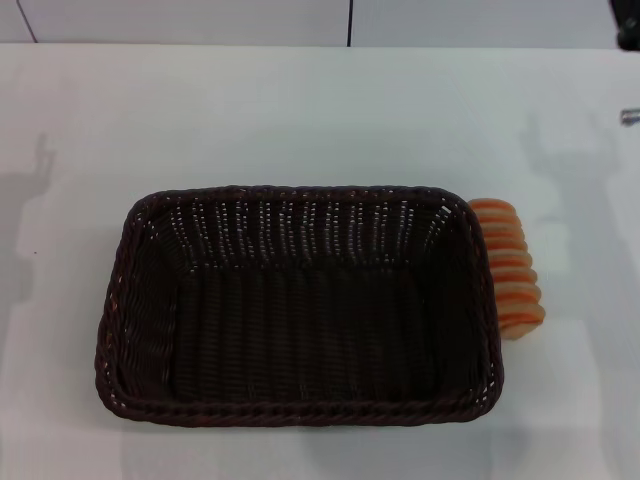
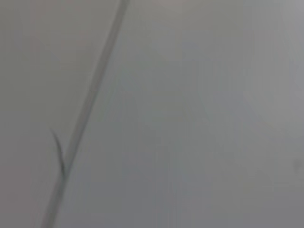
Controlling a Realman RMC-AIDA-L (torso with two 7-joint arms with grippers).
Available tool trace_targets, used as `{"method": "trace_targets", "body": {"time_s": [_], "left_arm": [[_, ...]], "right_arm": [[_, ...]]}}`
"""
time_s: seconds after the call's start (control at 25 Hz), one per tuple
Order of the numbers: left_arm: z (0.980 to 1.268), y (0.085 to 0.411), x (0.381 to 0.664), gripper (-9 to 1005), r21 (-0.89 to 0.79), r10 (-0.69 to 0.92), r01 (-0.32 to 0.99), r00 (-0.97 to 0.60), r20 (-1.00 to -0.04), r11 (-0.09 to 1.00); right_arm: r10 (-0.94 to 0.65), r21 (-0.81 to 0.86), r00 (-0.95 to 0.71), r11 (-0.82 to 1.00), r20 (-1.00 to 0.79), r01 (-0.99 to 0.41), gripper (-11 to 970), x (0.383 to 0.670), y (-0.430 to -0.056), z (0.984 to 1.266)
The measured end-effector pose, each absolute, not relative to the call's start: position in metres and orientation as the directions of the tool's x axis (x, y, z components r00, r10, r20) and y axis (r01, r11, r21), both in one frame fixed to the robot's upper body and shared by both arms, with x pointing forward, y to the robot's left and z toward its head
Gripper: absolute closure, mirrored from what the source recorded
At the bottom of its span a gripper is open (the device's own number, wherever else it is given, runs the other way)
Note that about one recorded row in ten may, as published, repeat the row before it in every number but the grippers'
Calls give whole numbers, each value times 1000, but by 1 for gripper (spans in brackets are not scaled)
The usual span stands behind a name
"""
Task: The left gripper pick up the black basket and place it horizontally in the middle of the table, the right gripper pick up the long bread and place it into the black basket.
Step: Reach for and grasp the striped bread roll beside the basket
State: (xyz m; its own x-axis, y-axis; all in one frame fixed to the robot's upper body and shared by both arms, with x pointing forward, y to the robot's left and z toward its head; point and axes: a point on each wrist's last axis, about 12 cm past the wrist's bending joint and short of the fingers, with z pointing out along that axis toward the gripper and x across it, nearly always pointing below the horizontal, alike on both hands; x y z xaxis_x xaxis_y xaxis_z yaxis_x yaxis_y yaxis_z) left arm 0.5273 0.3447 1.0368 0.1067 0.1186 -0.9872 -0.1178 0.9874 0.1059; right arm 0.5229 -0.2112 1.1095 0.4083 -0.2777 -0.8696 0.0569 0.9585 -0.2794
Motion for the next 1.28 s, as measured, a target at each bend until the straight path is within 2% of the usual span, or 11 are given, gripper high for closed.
{"method": "trace_targets", "body": {"time_s": [0.12, 0.28, 0.4, 0.48, 0.52, 0.56, 0.72, 0.76, 0.88, 1.04, 1.28], "left_arm": [[1036, 345, 527, 279, 106, 119, -119, 104, -987, 987], [1036, 346, 526, 279, 107, 120, -121, 101, -988, 987], [1036, 347, 526, 279, 108, 120, -123, 100, -988, 987], [1036, 346, 526, 279, 109, 121, -120, 97, -988, 987], [1035, 346, 527, 279, 109, 120, -120, 94, -988, 987], [1035, 346, 527, 279, 109, 120, -119, 91, -989, 987], [1035, 344, 529, 279, 108, 119, -115, 89, -989, 987], [1035, 344, 529, 279, 109, 119, -113, 89, -989, 988], [1035, 343, 529, 279, 112, 121, -107, 88, -989, 988], [1036, 340, 531, 279, 116, 125, -95, 89, -988, 989], [1036, 339, 532, 278, 117, 125, -91, 87, -988, 989]], "right_arm": [[-71, -124, 516, 990, -854, -70, 172, 516, -219, 1103], [11, -41, 495, 995, -869, -95, 173, 516, -237, 1108], [21, -7, 419, 998, -908, -66, 173, 527, -253, 1126], [41, 20, 316, 997, -948, -68, 173, 547, -255, 1150], [34, 17, 184, 996, -982, -92, 173, 561, -253, 1162], [34, 17, 184, 996, -982, -92, 173, 561, -253, 1162], [-17, 23, -174, 975, -985, -222, 173, 581, -242, 1175], [-17, 23, -174, 975, -985, -222, 173, 581, -242, 1175], [-63, 41, -372, 963, -926, -265, 173, 590, -239, 1184], [-176, -15, -537, 957, -825, -291, 173, 592, -238, 1188], [-284, -49, -658, 934, -698, -353, 172, 580, -230, 1194]]}}
